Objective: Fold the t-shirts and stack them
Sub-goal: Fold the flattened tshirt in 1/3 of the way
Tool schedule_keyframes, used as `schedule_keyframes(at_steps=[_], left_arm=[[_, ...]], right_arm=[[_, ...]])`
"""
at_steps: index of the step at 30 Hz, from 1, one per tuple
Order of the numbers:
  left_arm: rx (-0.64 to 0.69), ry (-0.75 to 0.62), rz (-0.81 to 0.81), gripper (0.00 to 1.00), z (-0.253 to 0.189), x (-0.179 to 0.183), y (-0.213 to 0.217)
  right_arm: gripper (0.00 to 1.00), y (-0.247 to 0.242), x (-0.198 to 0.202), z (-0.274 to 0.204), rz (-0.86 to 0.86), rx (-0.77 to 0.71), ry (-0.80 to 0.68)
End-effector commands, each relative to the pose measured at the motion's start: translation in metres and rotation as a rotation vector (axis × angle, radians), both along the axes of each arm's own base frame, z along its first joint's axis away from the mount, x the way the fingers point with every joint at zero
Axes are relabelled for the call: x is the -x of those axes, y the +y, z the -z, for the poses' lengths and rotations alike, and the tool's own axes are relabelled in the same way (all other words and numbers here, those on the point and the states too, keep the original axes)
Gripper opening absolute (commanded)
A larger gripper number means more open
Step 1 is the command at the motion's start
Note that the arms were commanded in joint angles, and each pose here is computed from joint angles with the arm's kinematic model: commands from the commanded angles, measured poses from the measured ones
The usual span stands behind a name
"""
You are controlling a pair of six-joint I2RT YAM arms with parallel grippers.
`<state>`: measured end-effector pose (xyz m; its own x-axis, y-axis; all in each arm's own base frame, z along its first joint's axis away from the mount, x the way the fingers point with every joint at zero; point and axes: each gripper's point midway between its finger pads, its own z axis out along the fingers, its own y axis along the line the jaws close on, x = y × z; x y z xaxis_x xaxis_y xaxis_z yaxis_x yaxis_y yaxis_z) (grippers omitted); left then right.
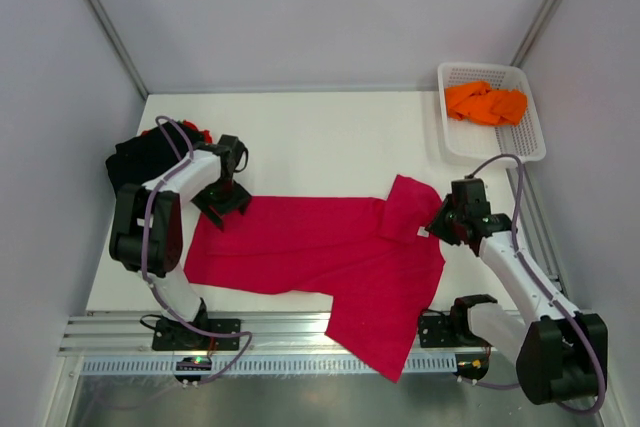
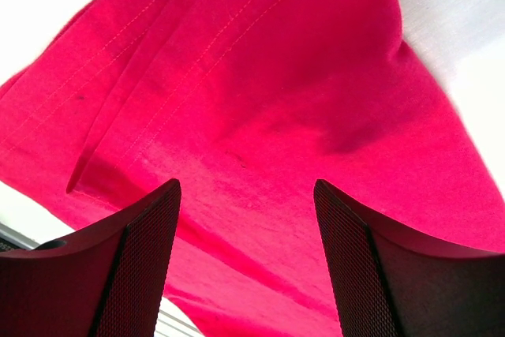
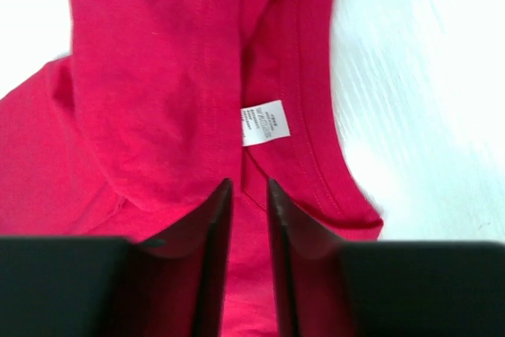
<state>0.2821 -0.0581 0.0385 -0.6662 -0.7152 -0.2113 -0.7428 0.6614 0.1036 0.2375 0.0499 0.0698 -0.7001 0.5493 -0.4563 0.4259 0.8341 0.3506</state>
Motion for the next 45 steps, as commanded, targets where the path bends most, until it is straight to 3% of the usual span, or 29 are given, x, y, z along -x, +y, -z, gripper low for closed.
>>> schedule_keyframes(at_steps=[1,2,6,11,20,29,39,42,45], left_arm=[[0.019,-0.015,-0.013,0.70,0.003,-0.004,-0.004],[0.017,-0.015,-0.012,0.70,0.003,-0.005,-0.004],[0.020,-0.014,-0.010,0.70,0.003,-0.003,-0.004],[0.012,-0.020,-0.005,0.70,0.001,-0.003,-0.002],[0.015,-0.012,0.007,0.69,0.004,-0.003,-0.003],[0.002,-0.009,0.021,0.69,0.003,-0.004,-0.001],[-0.003,-0.008,0.026,0.69,0.004,-0.010,-0.002],[0.005,-0.006,0.024,0.69,0.005,-0.012,-0.003],[0.004,-0.003,0.022,0.69,0.006,-0.011,-0.003]], right_arm=[[0.36,-0.008,0.014,0.018,0.017,0.043,0.052],[0.41,-0.009,0.013,0.020,0.029,0.042,0.052],[0.43,-0.008,0.000,0.026,0.043,0.034,0.014],[0.43,-0.008,-0.014,0.033,0.046,0.042,0.005],[0.43,-0.015,-0.066,0.010,0.079,0.080,-0.146],[0.43,-0.014,-0.094,0.012,0.105,0.080,-0.151],[0.43,-0.012,-0.097,0.012,0.094,0.081,-0.137],[0.40,-0.013,-0.096,0.015,0.088,0.088,-0.129],[0.27,-0.011,-0.096,0.021,0.076,0.079,-0.119]])
